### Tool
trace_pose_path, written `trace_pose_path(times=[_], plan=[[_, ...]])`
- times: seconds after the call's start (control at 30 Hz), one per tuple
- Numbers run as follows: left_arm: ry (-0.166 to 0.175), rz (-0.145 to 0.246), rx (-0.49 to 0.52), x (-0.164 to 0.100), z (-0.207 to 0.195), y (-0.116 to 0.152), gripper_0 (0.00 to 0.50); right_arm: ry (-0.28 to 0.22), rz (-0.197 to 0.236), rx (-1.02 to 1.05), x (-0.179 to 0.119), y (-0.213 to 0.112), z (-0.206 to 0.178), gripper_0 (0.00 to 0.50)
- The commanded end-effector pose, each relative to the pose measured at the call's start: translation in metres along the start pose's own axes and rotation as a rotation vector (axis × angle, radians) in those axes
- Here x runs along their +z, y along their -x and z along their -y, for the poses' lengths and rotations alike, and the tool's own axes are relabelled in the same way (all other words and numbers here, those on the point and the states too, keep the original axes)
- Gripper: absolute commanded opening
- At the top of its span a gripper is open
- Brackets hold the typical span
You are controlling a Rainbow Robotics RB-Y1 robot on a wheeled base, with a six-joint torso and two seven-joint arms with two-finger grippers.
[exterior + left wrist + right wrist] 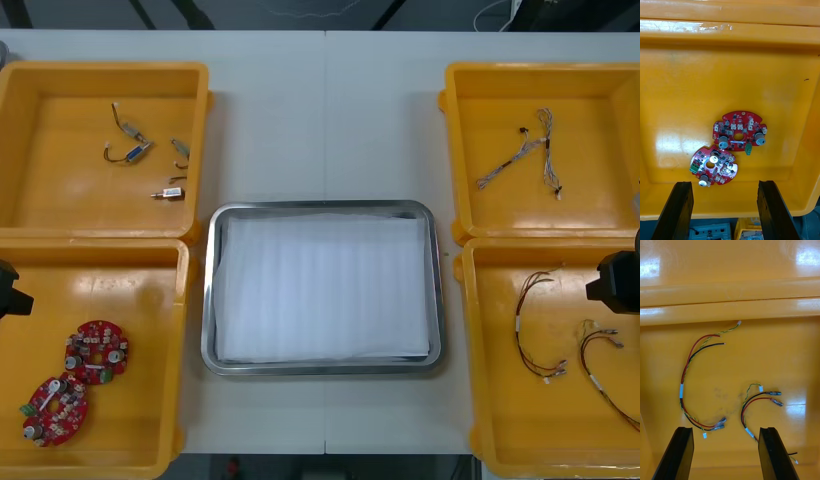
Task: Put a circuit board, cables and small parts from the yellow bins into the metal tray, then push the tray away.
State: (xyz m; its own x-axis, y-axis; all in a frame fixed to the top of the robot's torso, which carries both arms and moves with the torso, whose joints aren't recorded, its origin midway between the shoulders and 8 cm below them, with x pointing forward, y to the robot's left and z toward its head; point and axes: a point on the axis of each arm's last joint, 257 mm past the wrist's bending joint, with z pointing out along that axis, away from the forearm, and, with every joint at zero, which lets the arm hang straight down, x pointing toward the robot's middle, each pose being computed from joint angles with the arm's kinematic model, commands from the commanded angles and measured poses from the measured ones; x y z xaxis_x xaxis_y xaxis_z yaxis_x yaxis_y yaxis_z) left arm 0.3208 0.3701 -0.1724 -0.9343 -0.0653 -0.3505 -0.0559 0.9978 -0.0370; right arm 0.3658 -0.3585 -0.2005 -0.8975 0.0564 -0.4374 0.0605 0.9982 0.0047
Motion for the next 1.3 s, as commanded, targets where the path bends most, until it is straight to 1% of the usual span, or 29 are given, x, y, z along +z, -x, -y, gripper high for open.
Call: trace_pose_path(times=[0.03,1.3], plan=[[0.054,0.023,0.094,-0.0132,-0.0144,0.0033,0.5,-0.039,0.009,-0.024,-0.0087,0.0011,0.0186,0.5],[0.054,0.023,0.094,-0.0132,-0.0144,0.0033,0.5,-0.039,0.009,-0.024,-0.0087,0.0011,0.0186,0.5]])
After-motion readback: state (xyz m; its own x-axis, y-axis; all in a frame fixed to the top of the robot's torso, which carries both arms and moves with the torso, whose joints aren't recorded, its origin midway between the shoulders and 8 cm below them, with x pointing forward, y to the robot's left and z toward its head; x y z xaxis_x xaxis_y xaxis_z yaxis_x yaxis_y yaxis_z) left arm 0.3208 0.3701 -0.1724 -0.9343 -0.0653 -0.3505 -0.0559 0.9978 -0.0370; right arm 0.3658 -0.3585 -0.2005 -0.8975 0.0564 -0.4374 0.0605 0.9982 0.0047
